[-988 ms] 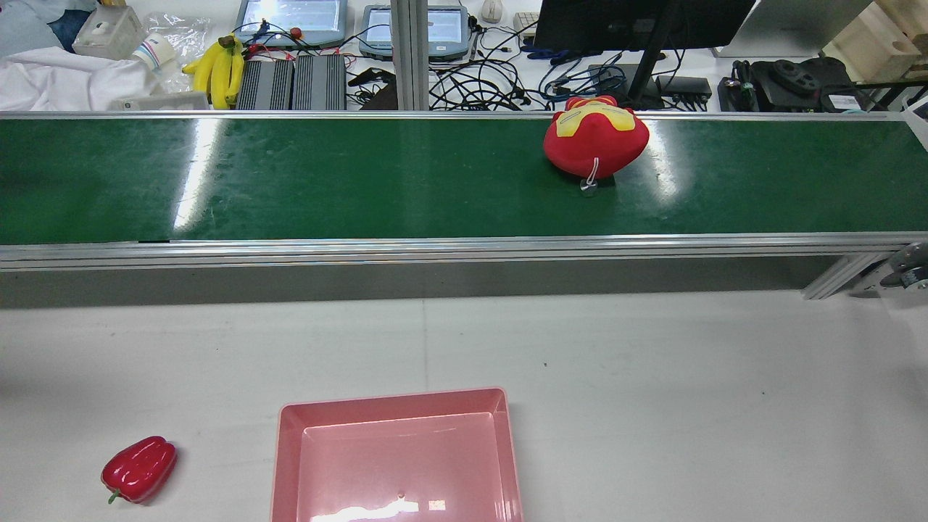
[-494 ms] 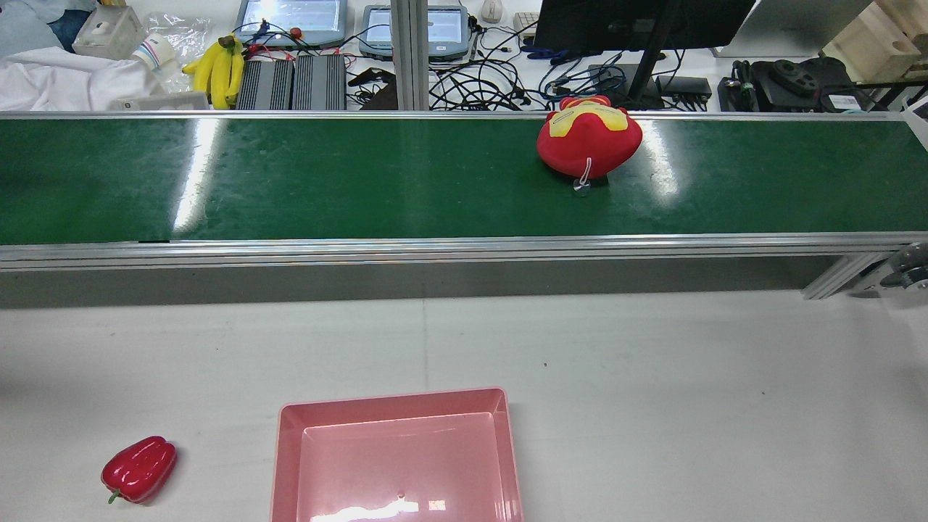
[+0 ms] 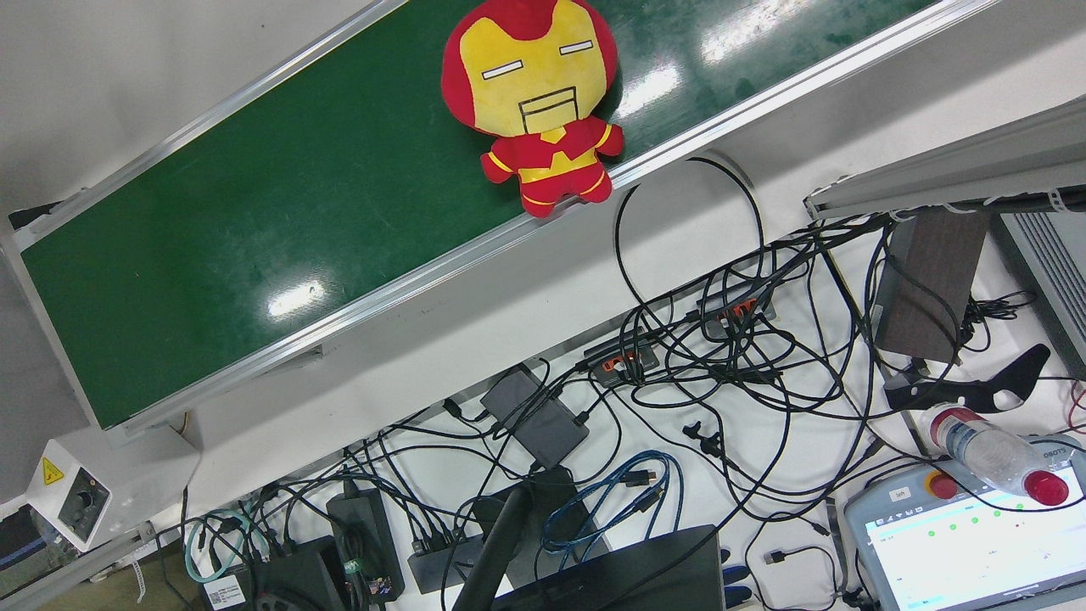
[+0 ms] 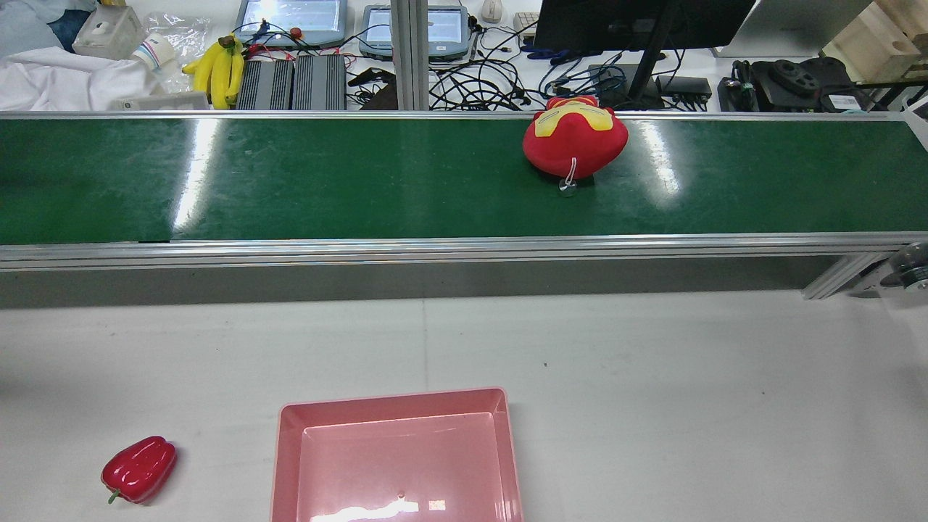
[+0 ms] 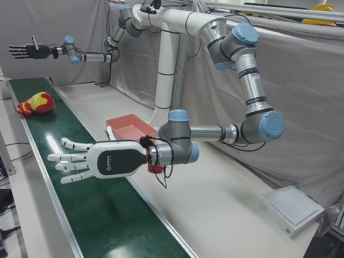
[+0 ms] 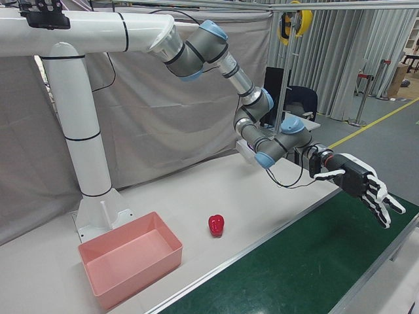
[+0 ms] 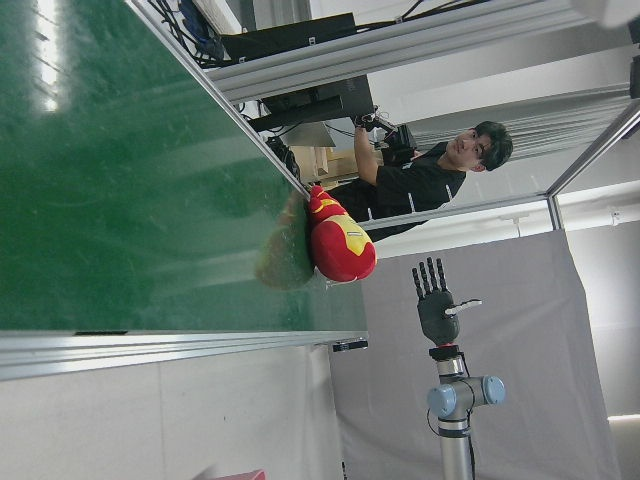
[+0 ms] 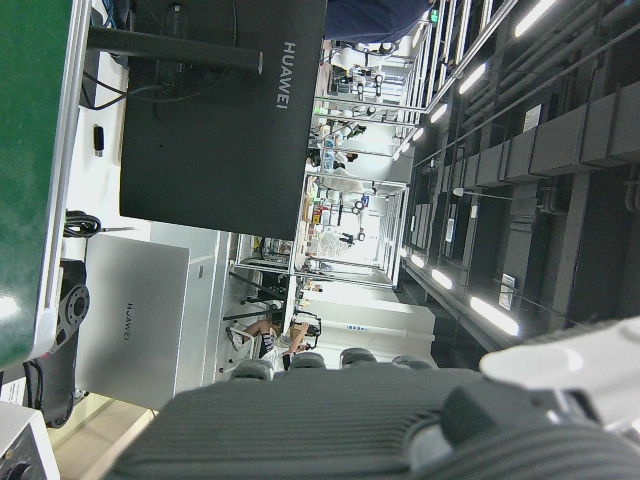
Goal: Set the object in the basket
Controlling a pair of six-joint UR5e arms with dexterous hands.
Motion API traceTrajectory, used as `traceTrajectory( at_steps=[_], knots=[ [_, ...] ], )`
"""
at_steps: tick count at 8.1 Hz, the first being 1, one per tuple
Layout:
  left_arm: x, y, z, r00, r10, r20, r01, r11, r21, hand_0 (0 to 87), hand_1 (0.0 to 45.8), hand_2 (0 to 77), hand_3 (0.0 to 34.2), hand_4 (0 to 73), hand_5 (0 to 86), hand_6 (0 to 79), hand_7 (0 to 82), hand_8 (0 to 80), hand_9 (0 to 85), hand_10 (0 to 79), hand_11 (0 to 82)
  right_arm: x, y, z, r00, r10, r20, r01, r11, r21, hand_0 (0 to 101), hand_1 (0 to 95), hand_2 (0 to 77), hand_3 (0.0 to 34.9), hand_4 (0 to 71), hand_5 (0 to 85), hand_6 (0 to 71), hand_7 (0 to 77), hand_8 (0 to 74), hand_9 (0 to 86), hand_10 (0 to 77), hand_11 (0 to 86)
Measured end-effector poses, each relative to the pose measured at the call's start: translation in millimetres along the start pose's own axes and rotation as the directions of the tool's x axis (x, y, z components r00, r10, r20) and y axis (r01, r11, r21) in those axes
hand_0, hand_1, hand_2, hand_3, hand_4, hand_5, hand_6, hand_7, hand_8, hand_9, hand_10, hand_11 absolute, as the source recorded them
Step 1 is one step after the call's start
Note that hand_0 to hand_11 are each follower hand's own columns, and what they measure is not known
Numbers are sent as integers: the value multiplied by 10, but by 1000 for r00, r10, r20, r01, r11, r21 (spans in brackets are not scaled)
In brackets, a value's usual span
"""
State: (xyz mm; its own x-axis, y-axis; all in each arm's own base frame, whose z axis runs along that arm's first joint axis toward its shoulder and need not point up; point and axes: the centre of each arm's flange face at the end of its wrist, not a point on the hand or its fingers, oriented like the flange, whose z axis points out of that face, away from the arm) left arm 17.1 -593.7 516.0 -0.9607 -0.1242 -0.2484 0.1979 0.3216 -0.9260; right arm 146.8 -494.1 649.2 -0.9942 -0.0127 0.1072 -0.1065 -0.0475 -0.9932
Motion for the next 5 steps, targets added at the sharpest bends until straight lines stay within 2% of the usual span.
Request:
traceTrajectory(
  at_steps=[1, 2, 4, 5],
  knots=[
    [-13, -15, -1, 1000, 5, 2, -5, 1000, 3, 571, 147, 5, 171, 11, 229, 33, 82, 115, 125, 27, 76, 0, 0, -1, 1000, 0, 0, 0, 1000, 0, 1, 0, 5, 0, 0, 0, 0, 5, 0, 0, 0, 0],
    [-20, -31, -3, 1000, 9, 4, -9, 1000, 7, 572, 125, 5, 190, 5, 229, 33, 82, 115, 125, 27, 60, 0, 1, -1, 1000, 0, 0, 0, 1000, 0, 0, 0, 5, 0, 0, 0, 0, 5, 0, 0, 0, 0],
    [-26, -60, -11, 1000, 12, 6, -12, 1000, 13, 565, 125, 5, 221, 5, 207, 33, 82, 115, 125, 27, 60, -5, 4, -2, 1000, 0, 1, 0, 1000, -1, 1, 0, 5, 0, 0, 0, 0, 5, 0, 0, 0, 0],
    [-32, -77, -15, 1000, 12, 7, -12, 1000, 17, 563, 104, 5, 225, 5, 213, 33, 82, 120, 125, 27, 60, -7, 8, -1, 1000, 0, 1, 0, 1000, -2, 1, 0, 5, 1, 0, 0, 0, 5, 0, 0, 0, 0]
  ],
)
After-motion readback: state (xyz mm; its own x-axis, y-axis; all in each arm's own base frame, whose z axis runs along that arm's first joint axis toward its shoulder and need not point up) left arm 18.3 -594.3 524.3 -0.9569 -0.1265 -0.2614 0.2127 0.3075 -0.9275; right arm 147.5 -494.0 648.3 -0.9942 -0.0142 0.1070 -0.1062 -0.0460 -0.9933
